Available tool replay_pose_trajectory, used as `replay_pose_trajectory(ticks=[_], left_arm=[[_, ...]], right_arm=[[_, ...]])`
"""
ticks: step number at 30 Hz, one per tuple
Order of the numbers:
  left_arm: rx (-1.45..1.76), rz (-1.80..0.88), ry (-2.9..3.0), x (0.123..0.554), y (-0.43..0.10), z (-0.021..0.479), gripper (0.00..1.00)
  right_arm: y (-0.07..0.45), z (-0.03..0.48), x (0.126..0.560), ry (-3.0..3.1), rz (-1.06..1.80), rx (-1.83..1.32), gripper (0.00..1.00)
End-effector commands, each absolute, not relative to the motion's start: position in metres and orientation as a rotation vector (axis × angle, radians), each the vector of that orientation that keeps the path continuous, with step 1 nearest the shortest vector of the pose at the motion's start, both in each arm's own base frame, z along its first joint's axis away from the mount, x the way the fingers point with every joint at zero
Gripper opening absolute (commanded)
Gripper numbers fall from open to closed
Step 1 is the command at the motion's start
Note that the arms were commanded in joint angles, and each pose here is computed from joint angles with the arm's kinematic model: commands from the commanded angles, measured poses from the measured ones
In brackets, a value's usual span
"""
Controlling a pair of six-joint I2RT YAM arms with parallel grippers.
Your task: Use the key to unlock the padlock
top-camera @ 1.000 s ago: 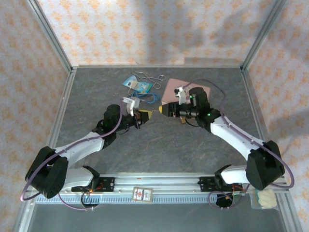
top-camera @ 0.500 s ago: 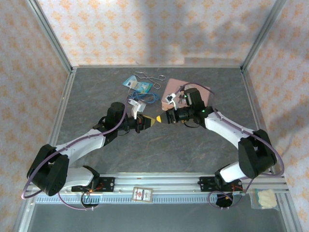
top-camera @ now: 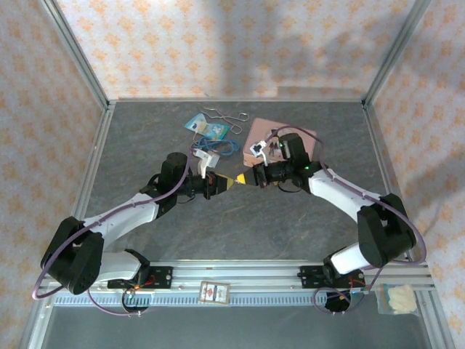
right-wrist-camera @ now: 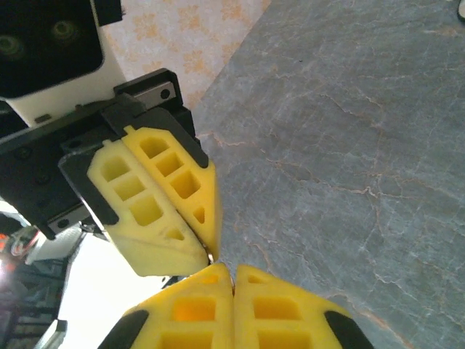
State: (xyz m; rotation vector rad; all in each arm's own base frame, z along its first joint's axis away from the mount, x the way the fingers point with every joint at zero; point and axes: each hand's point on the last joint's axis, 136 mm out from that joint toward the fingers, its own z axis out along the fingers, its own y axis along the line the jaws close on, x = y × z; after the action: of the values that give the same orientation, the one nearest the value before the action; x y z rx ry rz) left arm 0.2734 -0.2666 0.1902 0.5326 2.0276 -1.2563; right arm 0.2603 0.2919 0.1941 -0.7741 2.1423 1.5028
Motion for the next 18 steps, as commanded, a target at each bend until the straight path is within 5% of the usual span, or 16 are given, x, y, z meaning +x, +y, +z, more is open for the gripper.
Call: replay_pose_trajectory(ticks=[1, 2, 5, 6, 12, 18], left_arm=[[0.492, -1.248, 1.933, 0.289, -0.268, 0.215, 0.01], [0.455, -1.228, 1.938, 0.294, -0.265, 0.215, 0.11], [0.250, -1.151, 1.957, 0.315, -0.245, 0.211, 0.65], [0.163, -1.139, 1.955, 0.322, -0.236, 0.210, 0.71], [-0.219, -1.400, 1.705, 0.320, -0.220, 0.228, 0.72], [-0.223, -1.501, 1.606, 0.310, -0.244, 0.241, 0.74]], right_arm=[[0.296, 0.205, 0.251, 2.073, 1.562, -0.811, 0.00], [0.295, 0.206, 0.252, 2.070, 1.544, -0.801, 0.00], [0.290, 0.207, 0.262, 2.080, 1.459, -0.730, 0.00], [0.289, 0.208, 0.267, 2.079, 1.435, -0.693, 0.00], [0.278, 0.224, 0.286, 1.984, 1.442, -0.392, 0.00], [0.271, 0.244, 0.292, 1.862, 1.577, -0.089, 0.00]])
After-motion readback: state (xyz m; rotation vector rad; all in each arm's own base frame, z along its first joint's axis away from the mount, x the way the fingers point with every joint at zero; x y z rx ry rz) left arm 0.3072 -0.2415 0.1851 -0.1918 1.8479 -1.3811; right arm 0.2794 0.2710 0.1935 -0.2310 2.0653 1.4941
